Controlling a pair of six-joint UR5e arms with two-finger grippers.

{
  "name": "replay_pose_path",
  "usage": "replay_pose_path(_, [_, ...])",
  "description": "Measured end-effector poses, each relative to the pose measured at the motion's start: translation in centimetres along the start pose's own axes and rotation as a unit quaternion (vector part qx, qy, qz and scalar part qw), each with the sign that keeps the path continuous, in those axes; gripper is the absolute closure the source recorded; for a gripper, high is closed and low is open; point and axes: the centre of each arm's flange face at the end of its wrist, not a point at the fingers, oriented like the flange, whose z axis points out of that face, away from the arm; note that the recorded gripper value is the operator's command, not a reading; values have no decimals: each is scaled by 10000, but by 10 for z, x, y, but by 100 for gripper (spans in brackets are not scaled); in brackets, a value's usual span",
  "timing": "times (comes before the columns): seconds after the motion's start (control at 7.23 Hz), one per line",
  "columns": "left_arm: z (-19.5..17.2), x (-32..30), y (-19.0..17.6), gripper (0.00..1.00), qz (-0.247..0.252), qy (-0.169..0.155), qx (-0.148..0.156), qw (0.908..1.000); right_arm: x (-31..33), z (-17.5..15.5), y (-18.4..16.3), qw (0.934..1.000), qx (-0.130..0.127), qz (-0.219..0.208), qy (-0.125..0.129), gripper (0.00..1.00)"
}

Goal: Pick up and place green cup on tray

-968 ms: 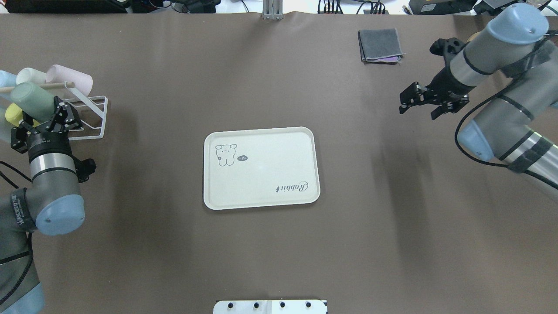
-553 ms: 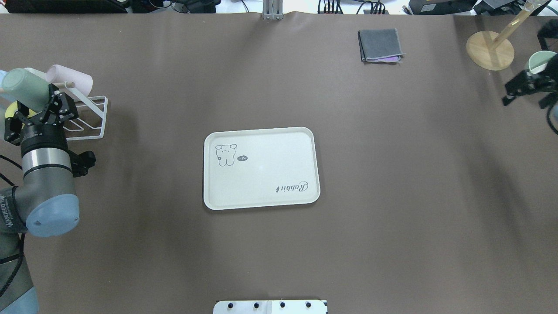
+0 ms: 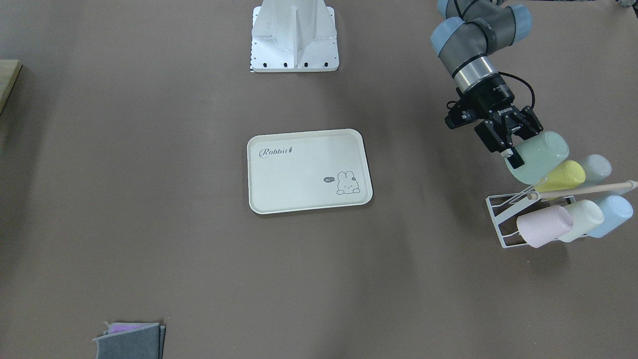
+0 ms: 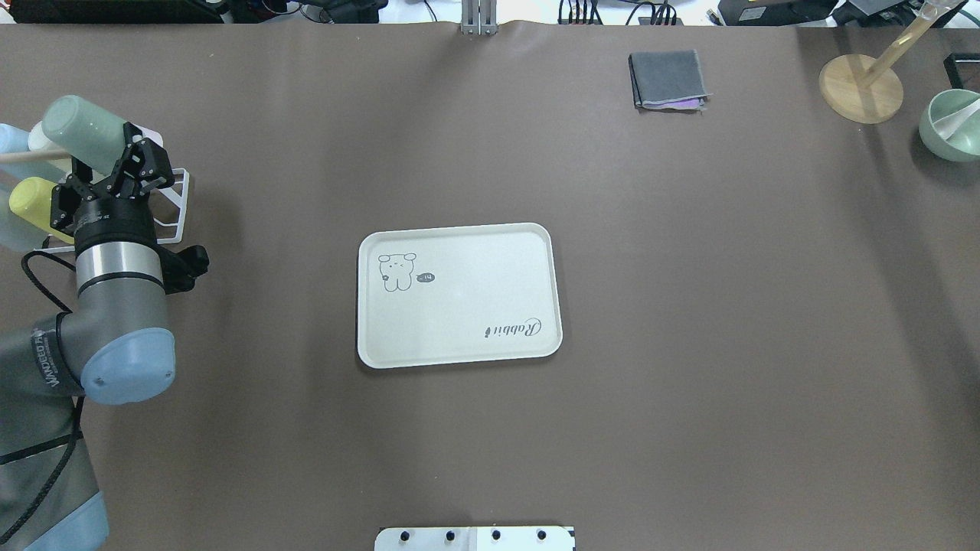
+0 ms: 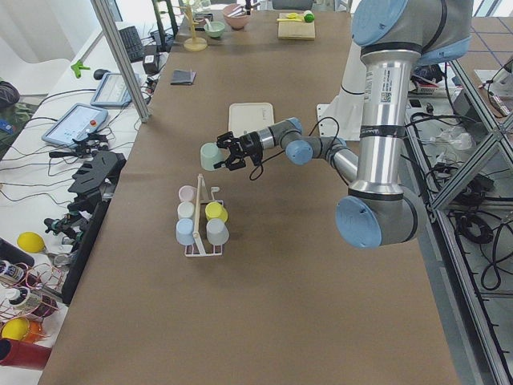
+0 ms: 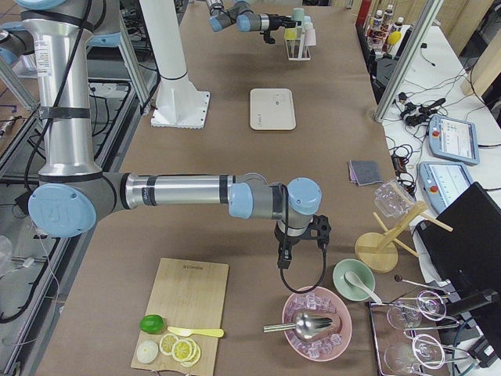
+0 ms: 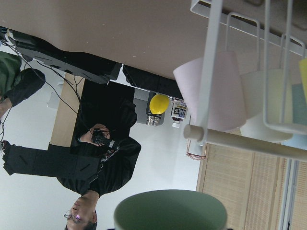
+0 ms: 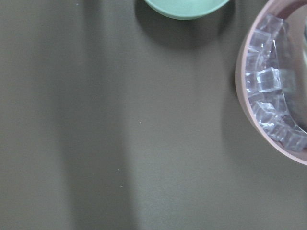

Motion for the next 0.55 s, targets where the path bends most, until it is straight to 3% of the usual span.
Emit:
replay_pose_path(0.41, [-15, -32, 19, 38, -348, -176, 108, 9992, 8, -10, -1, 9995, 123, -52, 275, 0])
replay_pose_path(0.55, [-20, -45, 25, 49, -629, -299, 165, 9974, 7, -12, -3, 9993, 146, -70, 333, 0])
